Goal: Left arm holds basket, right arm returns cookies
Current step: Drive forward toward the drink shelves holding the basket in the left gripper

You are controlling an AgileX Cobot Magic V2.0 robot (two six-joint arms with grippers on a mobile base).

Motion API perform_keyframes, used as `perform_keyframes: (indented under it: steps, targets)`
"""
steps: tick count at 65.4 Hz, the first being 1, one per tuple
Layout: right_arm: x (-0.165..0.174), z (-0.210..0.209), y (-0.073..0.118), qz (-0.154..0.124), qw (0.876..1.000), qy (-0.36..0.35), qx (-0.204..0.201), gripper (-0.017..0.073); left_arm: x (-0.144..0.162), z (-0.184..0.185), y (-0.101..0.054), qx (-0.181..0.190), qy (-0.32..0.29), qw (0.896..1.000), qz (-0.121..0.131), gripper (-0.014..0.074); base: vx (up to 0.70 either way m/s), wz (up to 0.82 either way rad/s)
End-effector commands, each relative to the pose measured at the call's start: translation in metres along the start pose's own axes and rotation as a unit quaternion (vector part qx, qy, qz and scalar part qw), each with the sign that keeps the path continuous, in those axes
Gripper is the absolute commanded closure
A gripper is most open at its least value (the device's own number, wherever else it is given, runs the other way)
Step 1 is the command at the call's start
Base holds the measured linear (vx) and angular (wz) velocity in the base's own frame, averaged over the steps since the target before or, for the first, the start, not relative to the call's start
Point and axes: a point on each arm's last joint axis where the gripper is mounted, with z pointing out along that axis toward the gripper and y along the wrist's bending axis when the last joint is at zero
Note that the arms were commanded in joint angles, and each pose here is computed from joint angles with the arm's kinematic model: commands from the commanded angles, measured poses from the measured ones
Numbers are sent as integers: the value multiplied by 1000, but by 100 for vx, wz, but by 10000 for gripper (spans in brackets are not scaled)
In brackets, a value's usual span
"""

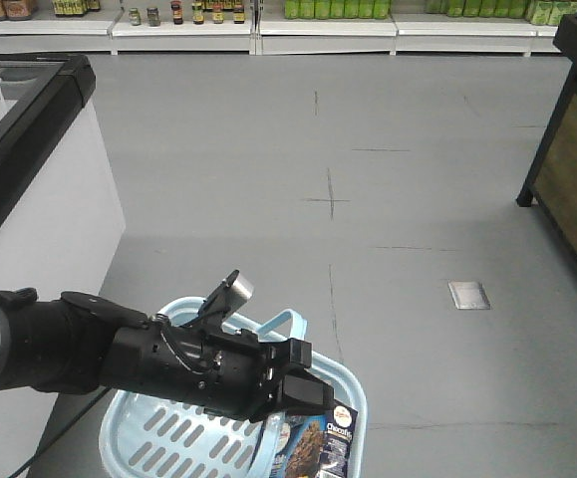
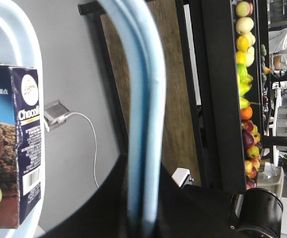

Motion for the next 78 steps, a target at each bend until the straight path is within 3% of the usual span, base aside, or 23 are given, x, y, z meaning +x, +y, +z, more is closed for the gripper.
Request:
perform_keyframes:
  steps: [1,78]
  targets:
    - [-8,-1,1,-6,999,-44,-2,568,-3,-9,-25,53,-11,998,13,600,33,8]
    - [-8,-1,1,-6,999,-44,-2,568,-3,-9,-25,53,-11,998,13,600,36,-2]
